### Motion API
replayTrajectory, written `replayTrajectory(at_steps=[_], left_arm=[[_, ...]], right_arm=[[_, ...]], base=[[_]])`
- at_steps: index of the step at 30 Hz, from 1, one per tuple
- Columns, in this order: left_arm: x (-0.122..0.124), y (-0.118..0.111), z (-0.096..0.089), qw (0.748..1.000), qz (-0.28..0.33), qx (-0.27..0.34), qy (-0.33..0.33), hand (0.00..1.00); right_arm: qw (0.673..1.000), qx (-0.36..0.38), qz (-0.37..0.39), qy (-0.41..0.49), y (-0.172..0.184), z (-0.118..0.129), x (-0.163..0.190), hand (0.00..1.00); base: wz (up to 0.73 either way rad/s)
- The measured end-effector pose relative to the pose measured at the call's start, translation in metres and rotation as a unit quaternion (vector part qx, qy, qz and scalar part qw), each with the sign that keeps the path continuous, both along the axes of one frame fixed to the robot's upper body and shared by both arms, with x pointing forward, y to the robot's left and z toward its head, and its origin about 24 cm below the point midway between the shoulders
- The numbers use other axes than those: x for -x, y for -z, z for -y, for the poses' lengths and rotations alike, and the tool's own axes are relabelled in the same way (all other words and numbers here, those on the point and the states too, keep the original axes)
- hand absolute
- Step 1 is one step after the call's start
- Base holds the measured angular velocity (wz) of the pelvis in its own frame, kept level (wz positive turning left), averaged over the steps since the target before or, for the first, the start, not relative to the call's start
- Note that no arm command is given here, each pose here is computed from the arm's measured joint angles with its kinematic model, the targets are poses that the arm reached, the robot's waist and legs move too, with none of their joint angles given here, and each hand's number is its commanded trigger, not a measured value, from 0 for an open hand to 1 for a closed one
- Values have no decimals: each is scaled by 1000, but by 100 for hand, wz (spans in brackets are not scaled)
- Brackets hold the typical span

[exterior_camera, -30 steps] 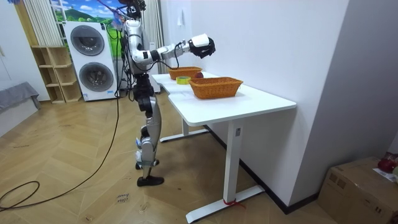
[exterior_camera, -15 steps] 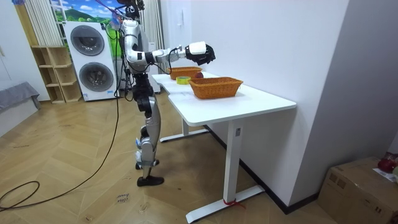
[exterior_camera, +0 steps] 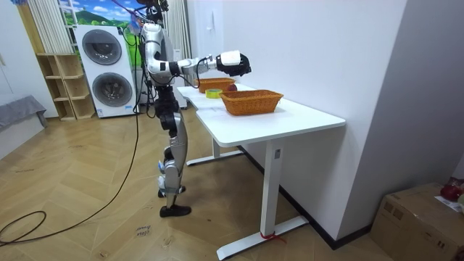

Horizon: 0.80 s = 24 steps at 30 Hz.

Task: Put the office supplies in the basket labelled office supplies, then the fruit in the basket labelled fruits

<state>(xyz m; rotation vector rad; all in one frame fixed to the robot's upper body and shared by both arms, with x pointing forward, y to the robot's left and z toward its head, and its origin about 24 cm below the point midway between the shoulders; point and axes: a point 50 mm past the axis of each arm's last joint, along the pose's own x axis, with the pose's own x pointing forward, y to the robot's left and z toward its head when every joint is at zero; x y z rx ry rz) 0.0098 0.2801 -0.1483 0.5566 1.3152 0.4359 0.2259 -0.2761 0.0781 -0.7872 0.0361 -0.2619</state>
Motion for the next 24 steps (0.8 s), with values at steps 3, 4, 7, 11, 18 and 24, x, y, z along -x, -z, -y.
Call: replayTrajectory(at_steps=[3,4,7,11,18,24], left_arm=[[0,0,0,1000,-1,0,2,0],[1,0,0,1000,-1,0,2,0],[1,0,0,1000,-1,0,2,0],[-2,-1,0,1000,5,-2,4,0],[-8,-4,-2,1000,21,-9,8,0],[-7,-4,-2,1000,20,-11,8,0]], right_arm=[[1000,-4,-24,4,10,3,2,100],[999,-6,-34,2,13,4,4,100],[999,-8,-52,-2,18,5,7,100],[998,-7,-65,-4,20,5,7,100],[996,-11,-90,-7,27,7,9,100],[992,-17,-128,-10,38,10,14,100]], base=[[0],[0],[0],[0],[0],[-1]])
